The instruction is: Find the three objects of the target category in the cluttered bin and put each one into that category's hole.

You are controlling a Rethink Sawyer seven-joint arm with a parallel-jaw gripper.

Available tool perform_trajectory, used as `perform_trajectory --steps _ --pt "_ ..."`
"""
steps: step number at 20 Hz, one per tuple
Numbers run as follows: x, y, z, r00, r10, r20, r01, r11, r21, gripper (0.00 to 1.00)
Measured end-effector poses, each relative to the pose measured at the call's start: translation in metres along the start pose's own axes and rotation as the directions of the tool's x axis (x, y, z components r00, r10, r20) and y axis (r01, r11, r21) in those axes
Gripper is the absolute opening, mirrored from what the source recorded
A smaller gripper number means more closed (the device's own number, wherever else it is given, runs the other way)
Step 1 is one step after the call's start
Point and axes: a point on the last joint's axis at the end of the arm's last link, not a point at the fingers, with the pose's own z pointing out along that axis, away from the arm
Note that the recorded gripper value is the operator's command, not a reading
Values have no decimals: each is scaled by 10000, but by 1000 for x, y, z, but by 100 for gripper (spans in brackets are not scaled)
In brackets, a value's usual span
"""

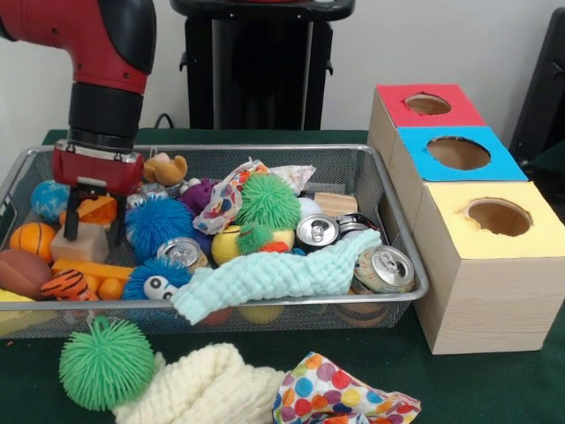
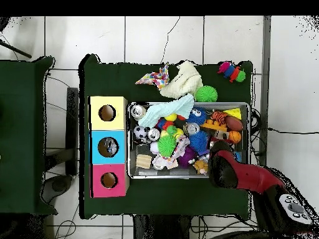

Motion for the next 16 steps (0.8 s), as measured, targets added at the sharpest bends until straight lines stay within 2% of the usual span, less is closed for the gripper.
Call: perform_trajectory --steps 4,9,12,14,16 --pt "-7 -5 3 9999 -78 129 81 9998 -203 100" --pt "-17 -6 14 9978 -224 621 259 9981 -555 100" --pt "-18 -1 26 9953 -245 936 333 9950 -945 100" --pt "-17 6 36 9927 -168 1196 330 9902 -1354 100" --pt "-19 7 39 9908 -99 1351 305 9880 -1513 100"
